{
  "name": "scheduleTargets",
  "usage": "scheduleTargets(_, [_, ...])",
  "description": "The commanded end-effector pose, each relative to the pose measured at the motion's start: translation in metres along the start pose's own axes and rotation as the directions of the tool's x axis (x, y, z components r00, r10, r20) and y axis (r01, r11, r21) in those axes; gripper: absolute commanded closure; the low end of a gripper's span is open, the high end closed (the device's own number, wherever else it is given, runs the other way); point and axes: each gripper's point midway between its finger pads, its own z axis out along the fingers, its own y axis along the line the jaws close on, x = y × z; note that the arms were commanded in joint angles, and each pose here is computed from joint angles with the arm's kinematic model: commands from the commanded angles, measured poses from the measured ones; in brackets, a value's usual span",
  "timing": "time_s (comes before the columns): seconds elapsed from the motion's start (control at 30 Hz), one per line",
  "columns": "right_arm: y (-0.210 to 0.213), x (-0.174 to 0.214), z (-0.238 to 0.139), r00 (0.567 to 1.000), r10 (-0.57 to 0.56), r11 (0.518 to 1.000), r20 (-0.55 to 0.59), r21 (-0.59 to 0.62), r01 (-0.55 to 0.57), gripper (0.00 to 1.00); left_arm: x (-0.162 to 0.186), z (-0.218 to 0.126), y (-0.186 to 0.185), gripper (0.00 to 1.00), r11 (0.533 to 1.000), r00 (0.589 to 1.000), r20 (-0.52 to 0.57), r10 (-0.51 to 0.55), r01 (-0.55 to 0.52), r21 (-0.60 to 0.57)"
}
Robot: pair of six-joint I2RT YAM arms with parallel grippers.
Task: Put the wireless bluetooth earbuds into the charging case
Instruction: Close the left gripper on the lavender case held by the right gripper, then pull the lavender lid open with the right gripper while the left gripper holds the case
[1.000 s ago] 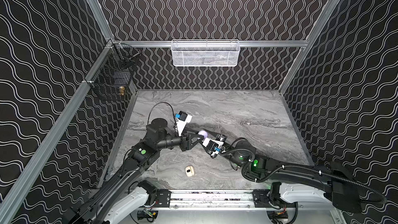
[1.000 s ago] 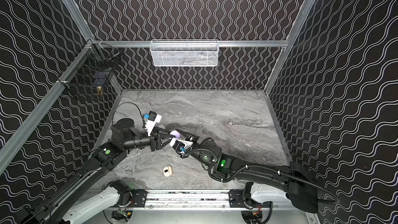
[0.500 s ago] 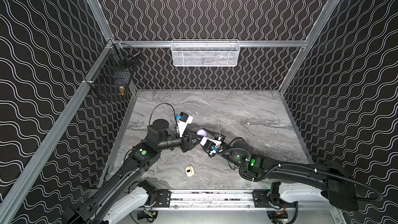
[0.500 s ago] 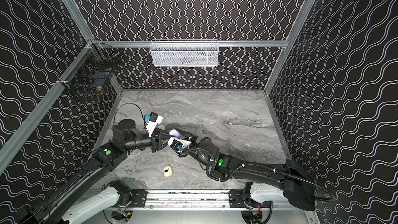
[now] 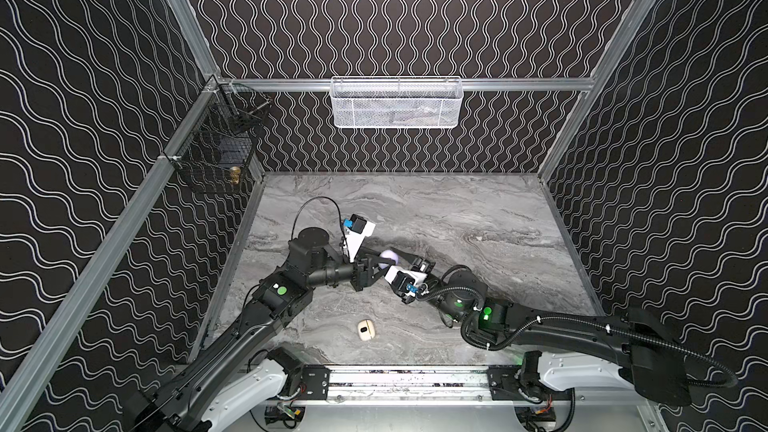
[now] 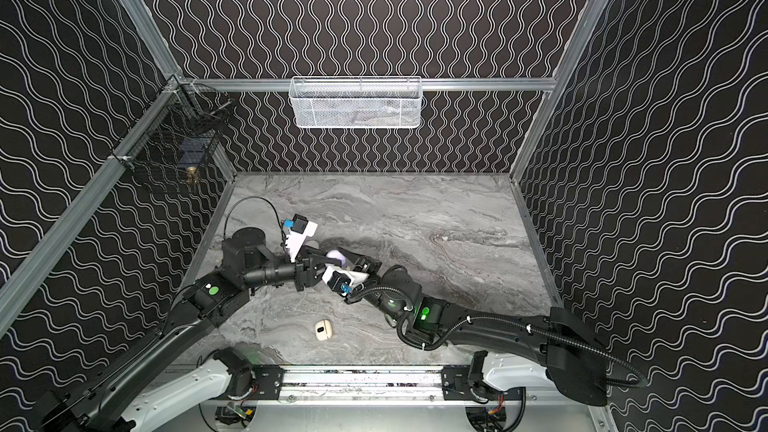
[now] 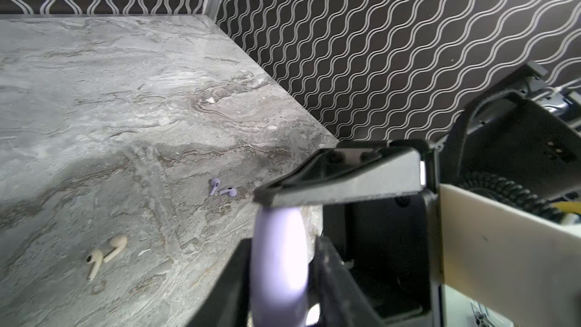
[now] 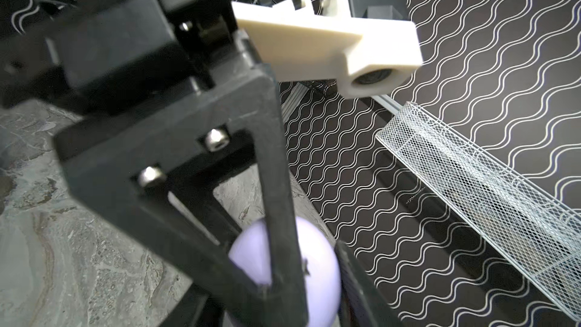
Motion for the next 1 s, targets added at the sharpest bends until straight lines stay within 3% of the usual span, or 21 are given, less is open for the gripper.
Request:
scheduleTargets(0.0, [-0.02,-0.019,-0.002,0.997,0.016,0.996,0.076,0.087,-0.023,0.86,0.001,-0.004,-0.006,0.58,1.0,1.0,-0.006,0.017,-0.017,0.018])
scheduleTargets(0.23, [-0.019,-0.021,-0.006,0.995,0.019,0.997,0.093,0.079,-0.026,0.86,0.005,-0.005,-0.004,0.64,1.0,1.0,-0.02,-0.005,0.005,0.003])
scheduleTargets(0.43, [-0.018,-0.023,-0.006,0.995,0.021,0.997,0.096,0.072,-0.028,0.86,0.008,-0.001,-0.002,0.76,1.0,0.999,-0.031,-0.009,0.01,0.008])
scheduleTargets(0.47, [-0.018,-0.024,-0.006,0.995,0.025,0.997,0.097,0.064,-0.031,0.81,0.007,-0.001,-0.003,0.81,1.0,1.0,-0.03,-0.003,0.003,0.014])
scheduleTargets(0.57, [-0.015,-0.026,-0.01,0.993,0.044,0.998,0.113,0.037,-0.048,0.47,0.004,-0.001,-0.002,1.0,1.0,1.0,-0.011,0.022,-0.022,0.007])
scheduleTargets(0.67, [-0.015,-0.03,-0.021,0.986,0.068,0.997,0.149,0.032,-0.074,0.31,0.0,-0.005,0.005,1.0,0.996,0.997,0.027,0.074,-0.072,-0.044])
scheduleTargets(0.83, [-0.013,-0.031,-0.045,0.977,0.134,0.991,0.168,-0.021,-0.133,0.25,-0.003,-0.021,0.007,1.0,0.964,0.962,0.112,0.25,-0.237,-0.119])
scheduleTargets(0.97, [-0.013,-0.035,-0.063,0.962,0.178,0.984,0.205,-0.055,-0.171,0.3,0.009,-0.036,-0.003,1.0,0.913,0.892,0.198,0.407,-0.392,-0.113])
